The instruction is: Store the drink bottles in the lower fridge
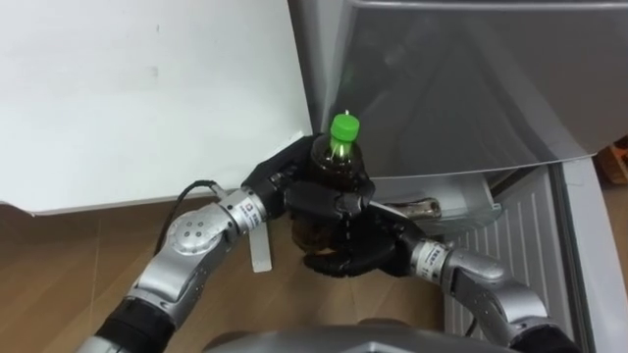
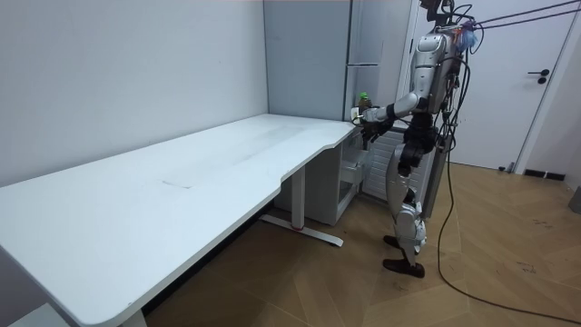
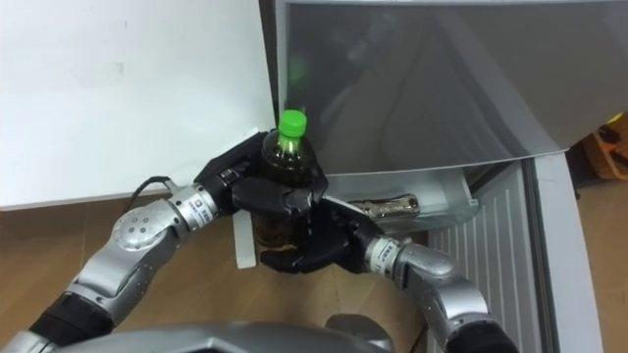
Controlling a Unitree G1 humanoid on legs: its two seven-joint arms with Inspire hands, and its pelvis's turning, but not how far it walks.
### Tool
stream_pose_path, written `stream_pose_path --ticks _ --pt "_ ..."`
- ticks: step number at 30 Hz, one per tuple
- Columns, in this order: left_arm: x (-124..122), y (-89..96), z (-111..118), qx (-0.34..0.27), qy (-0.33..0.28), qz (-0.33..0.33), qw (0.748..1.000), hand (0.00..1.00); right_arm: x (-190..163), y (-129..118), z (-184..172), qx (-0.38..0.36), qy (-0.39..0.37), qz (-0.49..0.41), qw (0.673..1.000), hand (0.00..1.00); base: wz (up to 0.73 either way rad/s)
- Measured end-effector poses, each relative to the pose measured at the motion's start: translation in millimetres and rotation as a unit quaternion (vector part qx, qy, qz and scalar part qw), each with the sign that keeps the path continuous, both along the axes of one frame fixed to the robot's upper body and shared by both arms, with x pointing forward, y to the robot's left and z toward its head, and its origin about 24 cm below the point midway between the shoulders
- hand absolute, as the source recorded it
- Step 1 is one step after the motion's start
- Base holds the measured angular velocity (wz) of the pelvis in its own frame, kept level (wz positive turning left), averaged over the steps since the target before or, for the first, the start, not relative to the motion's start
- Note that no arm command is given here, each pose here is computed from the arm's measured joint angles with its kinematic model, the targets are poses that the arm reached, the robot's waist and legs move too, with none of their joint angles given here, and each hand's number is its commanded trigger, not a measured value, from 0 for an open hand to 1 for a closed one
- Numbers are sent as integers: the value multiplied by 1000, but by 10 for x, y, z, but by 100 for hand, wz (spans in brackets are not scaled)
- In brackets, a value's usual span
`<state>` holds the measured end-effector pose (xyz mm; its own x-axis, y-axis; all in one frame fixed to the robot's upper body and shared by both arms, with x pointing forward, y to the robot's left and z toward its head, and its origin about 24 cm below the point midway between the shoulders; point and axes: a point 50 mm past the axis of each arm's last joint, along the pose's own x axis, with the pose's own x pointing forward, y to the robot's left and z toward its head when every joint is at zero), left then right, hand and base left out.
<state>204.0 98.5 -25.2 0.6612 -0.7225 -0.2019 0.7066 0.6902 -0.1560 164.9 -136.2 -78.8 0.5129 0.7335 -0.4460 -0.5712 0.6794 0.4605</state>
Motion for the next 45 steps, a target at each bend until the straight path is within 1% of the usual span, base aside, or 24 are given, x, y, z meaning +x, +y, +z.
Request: stream_pose_path --ticks 16,17,18,25,29,32,38,45 --pt "19 -15 -29 -6 7 -8 1000 100 -14 -2 -28 3 17 -17 1000 100 0" --pt "23 -16 -27 -6 7 -8 1000 61 -13 -3 -28 3 17 -19 1000 100 0" --pt "25 -16 -26 -6 6 -8 1000 0 -12 -4 -28 3 17 -20 1000 100 0" --pt "37 -10 -24 -4 5 -8 1000 0 -11 -9 -30 2 17 -23 1000 100 0" --pt "54 -13 -19 -6 4 1 1000 0 -54 50 -60 32 38 -36 998 100 0" --pt "68 -21 -2 -9 0 4 1000 0 -66 75 -62 38 42 -33 998 100 0" --pt "80 -40 87 -13 -9 -7 1000 0 -113 53 -75 62 58 -25 996 100 1" --pt "90 -53 180 -6 -11 -20 1000 0 -101 44 -42 68 49 -14 996 100 0"
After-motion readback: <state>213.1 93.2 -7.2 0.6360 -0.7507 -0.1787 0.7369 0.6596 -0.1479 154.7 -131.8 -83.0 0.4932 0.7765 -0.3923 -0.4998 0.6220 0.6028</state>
